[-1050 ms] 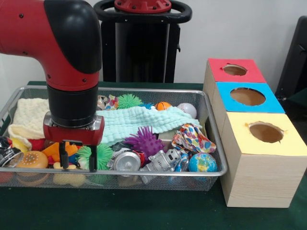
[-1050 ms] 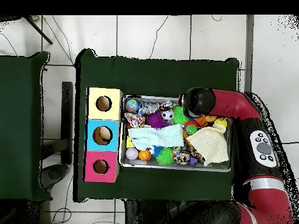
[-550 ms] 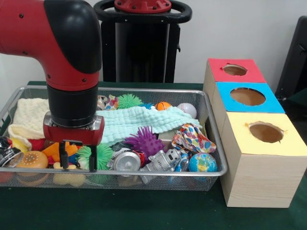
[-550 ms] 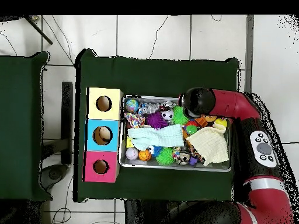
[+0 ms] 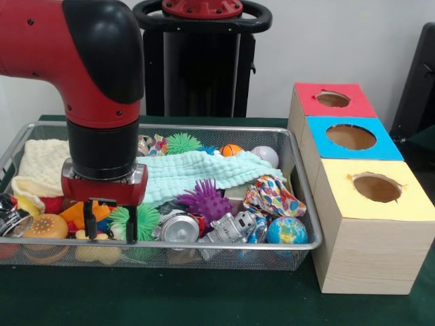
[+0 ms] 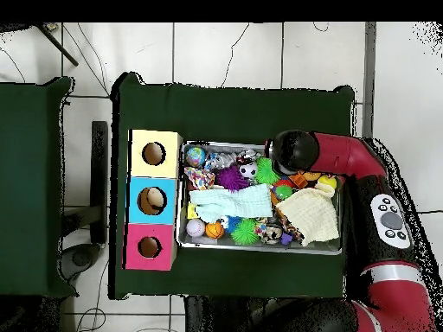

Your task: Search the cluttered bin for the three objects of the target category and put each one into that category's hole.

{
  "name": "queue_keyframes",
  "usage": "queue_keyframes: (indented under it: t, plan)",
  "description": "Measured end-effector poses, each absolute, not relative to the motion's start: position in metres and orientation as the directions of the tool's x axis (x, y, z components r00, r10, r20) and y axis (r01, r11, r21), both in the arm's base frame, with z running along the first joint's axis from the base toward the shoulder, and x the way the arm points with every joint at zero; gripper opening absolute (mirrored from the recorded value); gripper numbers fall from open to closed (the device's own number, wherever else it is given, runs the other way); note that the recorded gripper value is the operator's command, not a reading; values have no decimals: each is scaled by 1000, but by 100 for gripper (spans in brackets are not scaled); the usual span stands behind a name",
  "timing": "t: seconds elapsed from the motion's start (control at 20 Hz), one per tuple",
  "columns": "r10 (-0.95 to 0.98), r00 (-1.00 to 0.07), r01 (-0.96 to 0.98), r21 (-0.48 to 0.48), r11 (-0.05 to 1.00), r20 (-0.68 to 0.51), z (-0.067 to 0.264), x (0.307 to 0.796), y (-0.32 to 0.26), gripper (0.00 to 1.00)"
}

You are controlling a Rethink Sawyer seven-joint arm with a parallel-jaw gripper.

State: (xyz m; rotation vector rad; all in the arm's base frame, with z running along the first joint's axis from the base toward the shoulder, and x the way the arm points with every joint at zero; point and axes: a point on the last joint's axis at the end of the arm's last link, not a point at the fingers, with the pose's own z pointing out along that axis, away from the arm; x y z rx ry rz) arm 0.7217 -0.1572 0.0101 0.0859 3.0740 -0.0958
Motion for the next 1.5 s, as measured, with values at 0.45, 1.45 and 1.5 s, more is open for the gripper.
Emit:
queue_keyframes:
  t: [0.45, 1.45, 1.5]
  plan:
    - [53, -995, 58, -59, 997, -83, 10, 720, -158, 100]
    - [51, -991, 58, -54, 997, -123, 9, 713, -159, 100]
    - [51, -991, 58, -54, 997, -123, 9, 713, -159, 100]
